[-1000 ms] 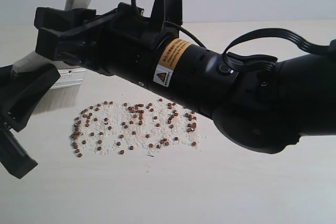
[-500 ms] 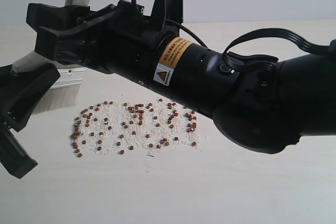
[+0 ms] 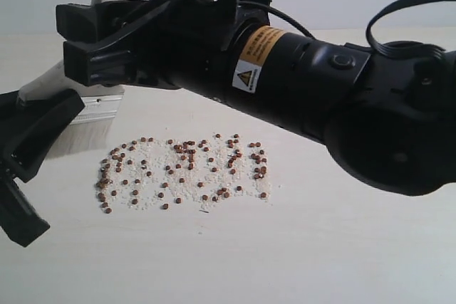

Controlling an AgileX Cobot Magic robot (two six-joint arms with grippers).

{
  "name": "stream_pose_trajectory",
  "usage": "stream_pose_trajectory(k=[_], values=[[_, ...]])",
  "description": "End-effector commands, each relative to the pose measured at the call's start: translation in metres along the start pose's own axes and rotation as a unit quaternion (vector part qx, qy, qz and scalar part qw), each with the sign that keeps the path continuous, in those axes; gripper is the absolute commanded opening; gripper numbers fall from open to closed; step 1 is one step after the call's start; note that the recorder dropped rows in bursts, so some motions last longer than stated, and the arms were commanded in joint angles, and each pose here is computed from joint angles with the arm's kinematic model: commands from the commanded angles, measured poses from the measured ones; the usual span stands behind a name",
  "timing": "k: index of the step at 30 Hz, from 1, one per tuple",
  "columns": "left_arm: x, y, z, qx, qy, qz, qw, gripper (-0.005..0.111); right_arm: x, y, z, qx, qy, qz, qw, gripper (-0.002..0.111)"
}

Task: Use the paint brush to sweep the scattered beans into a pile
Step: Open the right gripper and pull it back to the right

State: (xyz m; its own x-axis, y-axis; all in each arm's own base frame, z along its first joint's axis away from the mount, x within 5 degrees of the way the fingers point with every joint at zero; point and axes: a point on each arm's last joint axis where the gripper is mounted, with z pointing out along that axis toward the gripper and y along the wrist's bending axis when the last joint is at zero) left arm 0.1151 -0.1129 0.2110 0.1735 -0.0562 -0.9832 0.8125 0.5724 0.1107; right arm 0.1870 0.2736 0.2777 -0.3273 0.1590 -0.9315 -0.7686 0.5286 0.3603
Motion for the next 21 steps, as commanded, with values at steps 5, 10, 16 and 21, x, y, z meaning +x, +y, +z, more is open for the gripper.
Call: stream_pose_trajectory(k=[5, 10, 16, 21], values=[[-0.001, -0.003, -0.001, 0.018, -0.006, -0.037, 0.999, 0.000, -0.012, 0.005, -0.015, 0.013, 0.039, -0.057, 0.998, 0.064], [-0.001, 0.000, -0.002, 0.005, -0.006, -0.060, 0.998, 0.000, -0.025, 0.009, -0.026, 0.013, 0.029, -0.053, 0.998, 0.064], [0.000, 0.003, -0.003, 0.001, -0.004, -0.068, 0.998, 0.000, -0.035, 0.012, -0.036, 0.021, 0.023, -0.062, 0.998, 0.064], [0.001, 0.003, -0.004, 0.006, 0.001, -0.076, 0.997, 0.000, -0.037, 0.006, -0.056, 0.047, 0.037, -0.079, 0.995, 0.064]])
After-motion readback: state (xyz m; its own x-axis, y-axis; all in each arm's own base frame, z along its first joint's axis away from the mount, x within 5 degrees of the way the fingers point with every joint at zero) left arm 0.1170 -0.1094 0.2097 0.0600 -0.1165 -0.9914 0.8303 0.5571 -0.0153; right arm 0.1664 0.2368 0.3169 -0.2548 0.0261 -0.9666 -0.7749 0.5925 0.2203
